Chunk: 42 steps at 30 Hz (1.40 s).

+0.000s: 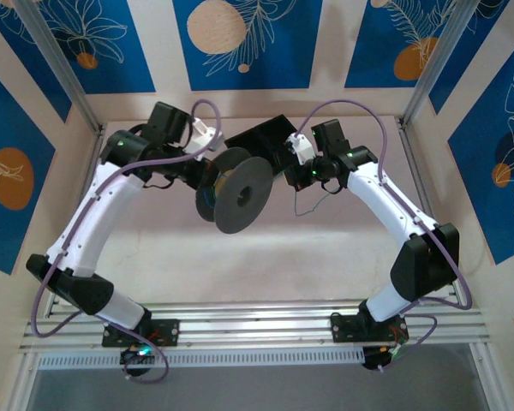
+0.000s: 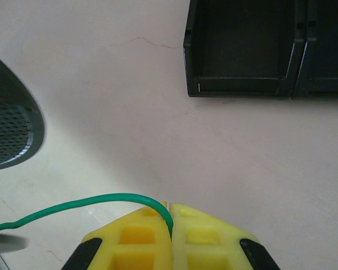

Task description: Wrap the cables

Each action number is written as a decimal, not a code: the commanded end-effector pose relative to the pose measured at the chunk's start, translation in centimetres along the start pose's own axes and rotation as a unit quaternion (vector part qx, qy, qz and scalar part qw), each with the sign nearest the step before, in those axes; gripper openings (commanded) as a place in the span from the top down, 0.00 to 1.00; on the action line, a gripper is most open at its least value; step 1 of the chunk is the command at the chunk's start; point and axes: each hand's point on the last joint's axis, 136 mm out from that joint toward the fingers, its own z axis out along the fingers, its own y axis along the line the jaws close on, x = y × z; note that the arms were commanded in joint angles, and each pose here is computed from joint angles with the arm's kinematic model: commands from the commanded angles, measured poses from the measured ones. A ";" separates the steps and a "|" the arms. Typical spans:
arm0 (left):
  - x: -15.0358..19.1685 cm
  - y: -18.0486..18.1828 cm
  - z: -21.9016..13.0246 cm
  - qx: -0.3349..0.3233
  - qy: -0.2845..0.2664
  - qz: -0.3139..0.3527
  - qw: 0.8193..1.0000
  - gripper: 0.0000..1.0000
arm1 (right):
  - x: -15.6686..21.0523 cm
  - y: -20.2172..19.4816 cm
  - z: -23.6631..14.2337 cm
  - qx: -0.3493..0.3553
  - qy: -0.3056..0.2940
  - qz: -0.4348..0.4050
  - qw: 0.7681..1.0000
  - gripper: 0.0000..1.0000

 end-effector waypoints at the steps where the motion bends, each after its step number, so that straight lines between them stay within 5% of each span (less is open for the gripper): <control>1: 1.0 2.6 -0.5 -0.085 0.032 0.025 0.996 1.00 | -2.5 1.1 -2.9 -0.012 -0.049 -0.013 0.999 1.00; 11: -3.3 0.9 -4.8 -0.097 -0.084 0.068 0.989 1.00 | -1.8 3.0 -1.3 -0.054 -0.045 -0.014 0.997 1.00; 17: -4.0 0.5 -6.0 -0.130 -0.104 0.108 0.980 1.00 | -2.9 4.0 -0.7 -0.076 -0.050 -0.003 0.996 0.75; 30: -5.6 1.4 -8.7 -0.184 -0.152 0.107 0.965 1.00 | -5.8 7.1 -6.7 -0.145 -0.095 0.098 0.980 0.46; 42: -11.7 1.0 -15.2 -0.202 -0.322 0.052 0.924 1.00 | -0.5 10.5 -9.3 -0.265 -0.072 0.249 0.929 0.32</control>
